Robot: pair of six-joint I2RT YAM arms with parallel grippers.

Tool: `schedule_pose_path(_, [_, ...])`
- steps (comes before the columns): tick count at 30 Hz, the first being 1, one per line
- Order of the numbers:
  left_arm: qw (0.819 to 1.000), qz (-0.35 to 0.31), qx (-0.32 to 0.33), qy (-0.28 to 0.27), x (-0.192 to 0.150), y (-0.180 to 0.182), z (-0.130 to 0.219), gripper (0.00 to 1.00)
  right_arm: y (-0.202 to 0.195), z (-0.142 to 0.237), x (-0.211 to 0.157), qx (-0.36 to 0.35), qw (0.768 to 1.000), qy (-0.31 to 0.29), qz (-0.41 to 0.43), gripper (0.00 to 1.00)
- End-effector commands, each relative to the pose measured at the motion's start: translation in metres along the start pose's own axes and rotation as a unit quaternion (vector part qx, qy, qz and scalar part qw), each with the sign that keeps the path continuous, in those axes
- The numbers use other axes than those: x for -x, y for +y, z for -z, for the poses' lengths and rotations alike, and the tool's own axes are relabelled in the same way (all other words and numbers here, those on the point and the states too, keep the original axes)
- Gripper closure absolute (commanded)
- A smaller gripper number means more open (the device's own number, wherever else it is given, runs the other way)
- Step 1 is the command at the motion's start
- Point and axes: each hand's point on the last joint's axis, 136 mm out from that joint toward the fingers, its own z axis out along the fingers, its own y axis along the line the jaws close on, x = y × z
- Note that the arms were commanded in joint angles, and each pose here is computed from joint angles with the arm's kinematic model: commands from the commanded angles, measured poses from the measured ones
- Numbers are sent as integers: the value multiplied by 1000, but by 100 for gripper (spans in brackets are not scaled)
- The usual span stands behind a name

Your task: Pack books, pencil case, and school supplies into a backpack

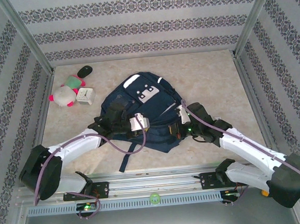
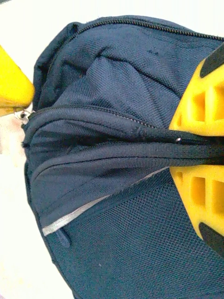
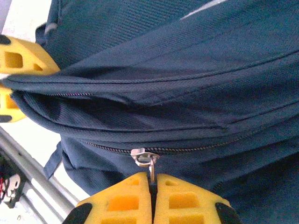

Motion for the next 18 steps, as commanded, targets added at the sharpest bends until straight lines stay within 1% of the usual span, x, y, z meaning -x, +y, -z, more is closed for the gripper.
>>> schedule_pose_path(1, [995,7,19,99,-41,8,27,85,17,-10,-3,36,999,4,1,100])
schedule_pose_path(3, [990,14,33,137,-57,15,41,78,33,-17,-6,57,998,4,5,100])
schedule_pose_path(5, [981,29,40,186,-74,20,55,65,45,-24,-9,68,998,5,8,100])
schedule_pose_path(6, [980,35,38,194,-76,19,61,57,49,-27,-9,72,997,3,11,100])
schedule_pose_path(7, [981,37,38,184,-71,18,64,49,52,-29,-10,72,997,2,13,100])
schedule_pose_path(9, [990,55,34,127,-43,16,68,36,56,-33,-8,76,997,-1,14,100])
schedule_pose_path(10, [993,67,26,98,-28,13,69,32,58,-35,-7,77,997,1,16,100])
schedule_pose_path(12, [996,76,9,55,1,6,65,28,61,-36,-5,80,997,2,20,100])
schedule_pose_path(14, [997,65,3,33,23,-3,52,26,64,-36,-4,82,996,3,24,100])
schedule_pose_path(18, [999,25,10,40,38,-11,15,27,67,-34,-2,86,996,4,28,100])
